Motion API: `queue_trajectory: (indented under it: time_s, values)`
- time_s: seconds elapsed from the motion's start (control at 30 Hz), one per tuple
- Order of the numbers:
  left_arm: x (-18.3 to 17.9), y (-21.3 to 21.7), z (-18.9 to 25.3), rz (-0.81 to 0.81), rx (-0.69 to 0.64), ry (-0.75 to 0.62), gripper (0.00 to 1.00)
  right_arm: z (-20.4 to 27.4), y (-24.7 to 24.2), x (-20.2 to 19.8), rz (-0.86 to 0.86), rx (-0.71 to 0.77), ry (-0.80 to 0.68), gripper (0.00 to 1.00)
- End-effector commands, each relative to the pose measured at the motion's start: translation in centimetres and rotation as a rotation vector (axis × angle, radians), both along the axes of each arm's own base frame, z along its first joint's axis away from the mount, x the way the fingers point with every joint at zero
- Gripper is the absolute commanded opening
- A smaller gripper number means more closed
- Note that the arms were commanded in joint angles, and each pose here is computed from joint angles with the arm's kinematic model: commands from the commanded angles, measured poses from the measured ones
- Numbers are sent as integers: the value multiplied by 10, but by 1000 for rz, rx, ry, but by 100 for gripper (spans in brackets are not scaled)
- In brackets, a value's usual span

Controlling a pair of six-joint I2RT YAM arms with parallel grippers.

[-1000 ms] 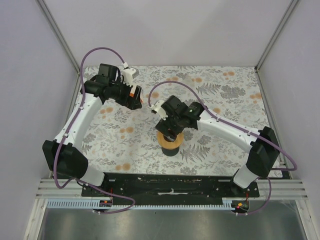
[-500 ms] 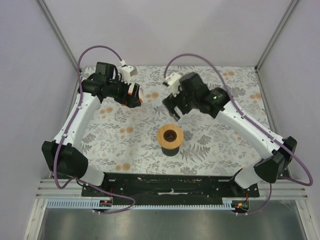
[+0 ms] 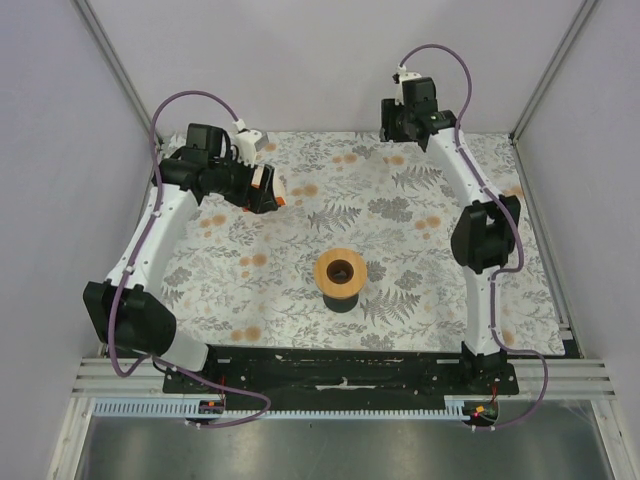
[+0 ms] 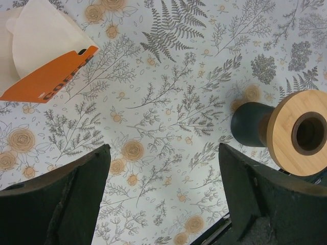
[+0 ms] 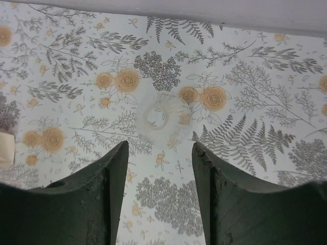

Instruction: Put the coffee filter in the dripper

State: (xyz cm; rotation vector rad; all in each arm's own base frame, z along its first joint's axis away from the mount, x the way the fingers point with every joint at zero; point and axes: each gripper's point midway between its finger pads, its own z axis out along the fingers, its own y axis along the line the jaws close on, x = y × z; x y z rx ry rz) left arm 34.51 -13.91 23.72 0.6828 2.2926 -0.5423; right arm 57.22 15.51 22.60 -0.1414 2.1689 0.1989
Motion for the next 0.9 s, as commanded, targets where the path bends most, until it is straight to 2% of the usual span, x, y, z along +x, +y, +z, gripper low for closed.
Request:
queue_trajectory:
  time_s: [0.0,0.17,0.33,0.57,0.87]
  values:
    - [11,4,-2,-17,11,-20,91,-3,14,35,-8,104,-45,58]
    - [14,5,-10,-22,6,4,90,-53,25,45,-2,140,32,50]
    - [17,3,-10,-29,-6,8,90,-85,31,54,-22,185,74,36]
    - [17,6,-12,-29,-11,17,89,-108,16,58,-124,175,100,34]
    - [21,9,-9,-23,-25,15,89,-143,17,54,-117,133,171,35]
